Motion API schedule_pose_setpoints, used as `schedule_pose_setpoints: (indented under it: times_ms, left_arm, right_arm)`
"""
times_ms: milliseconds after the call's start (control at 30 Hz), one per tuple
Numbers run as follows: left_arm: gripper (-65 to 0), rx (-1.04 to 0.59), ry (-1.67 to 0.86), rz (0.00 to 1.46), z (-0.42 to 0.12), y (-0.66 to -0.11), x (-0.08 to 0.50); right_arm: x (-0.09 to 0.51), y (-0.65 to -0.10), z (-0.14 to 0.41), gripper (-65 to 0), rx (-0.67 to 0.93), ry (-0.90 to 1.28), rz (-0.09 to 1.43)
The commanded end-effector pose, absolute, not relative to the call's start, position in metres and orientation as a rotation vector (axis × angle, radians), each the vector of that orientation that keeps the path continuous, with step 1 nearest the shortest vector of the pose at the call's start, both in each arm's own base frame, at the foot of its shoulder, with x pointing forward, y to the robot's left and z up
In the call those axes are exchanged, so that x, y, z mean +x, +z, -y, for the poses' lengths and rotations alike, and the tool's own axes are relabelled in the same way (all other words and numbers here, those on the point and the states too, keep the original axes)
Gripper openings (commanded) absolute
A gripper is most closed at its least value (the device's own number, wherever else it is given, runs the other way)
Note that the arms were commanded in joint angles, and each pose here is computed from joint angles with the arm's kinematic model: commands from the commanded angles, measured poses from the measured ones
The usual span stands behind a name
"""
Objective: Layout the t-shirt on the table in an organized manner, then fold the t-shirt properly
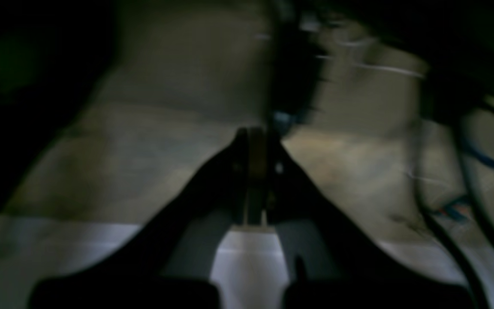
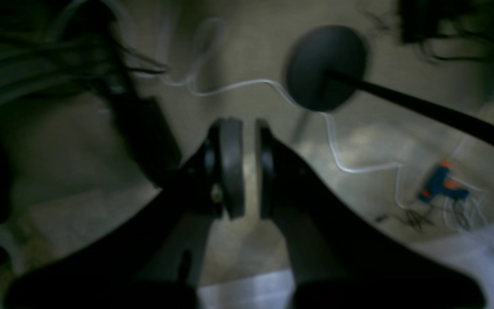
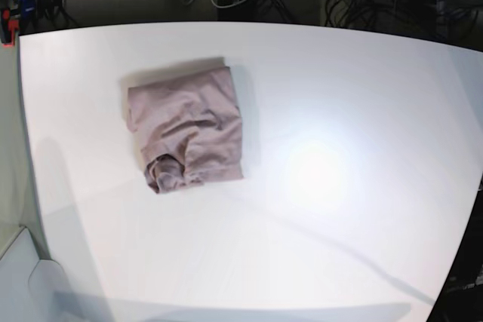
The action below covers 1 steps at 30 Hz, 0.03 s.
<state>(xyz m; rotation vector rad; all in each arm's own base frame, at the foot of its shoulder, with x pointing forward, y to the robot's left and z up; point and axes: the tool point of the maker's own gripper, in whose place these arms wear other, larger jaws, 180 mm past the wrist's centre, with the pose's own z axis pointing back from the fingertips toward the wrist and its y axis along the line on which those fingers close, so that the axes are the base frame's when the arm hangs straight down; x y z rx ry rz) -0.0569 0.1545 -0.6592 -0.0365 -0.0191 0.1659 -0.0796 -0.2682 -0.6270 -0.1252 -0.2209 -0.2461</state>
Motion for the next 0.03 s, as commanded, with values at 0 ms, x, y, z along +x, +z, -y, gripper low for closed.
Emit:
schedule_pose_setpoints:
  times_ms: [0]
  left_arm:
    - [-64.1, -0.022, 0.172, 0.029, -0.1574, -0.6597, -0.0515]
  right_arm:
    - [-0.0884, -0.6263, 0.2673, -60.3, -0.140, -0.242, 0.208]
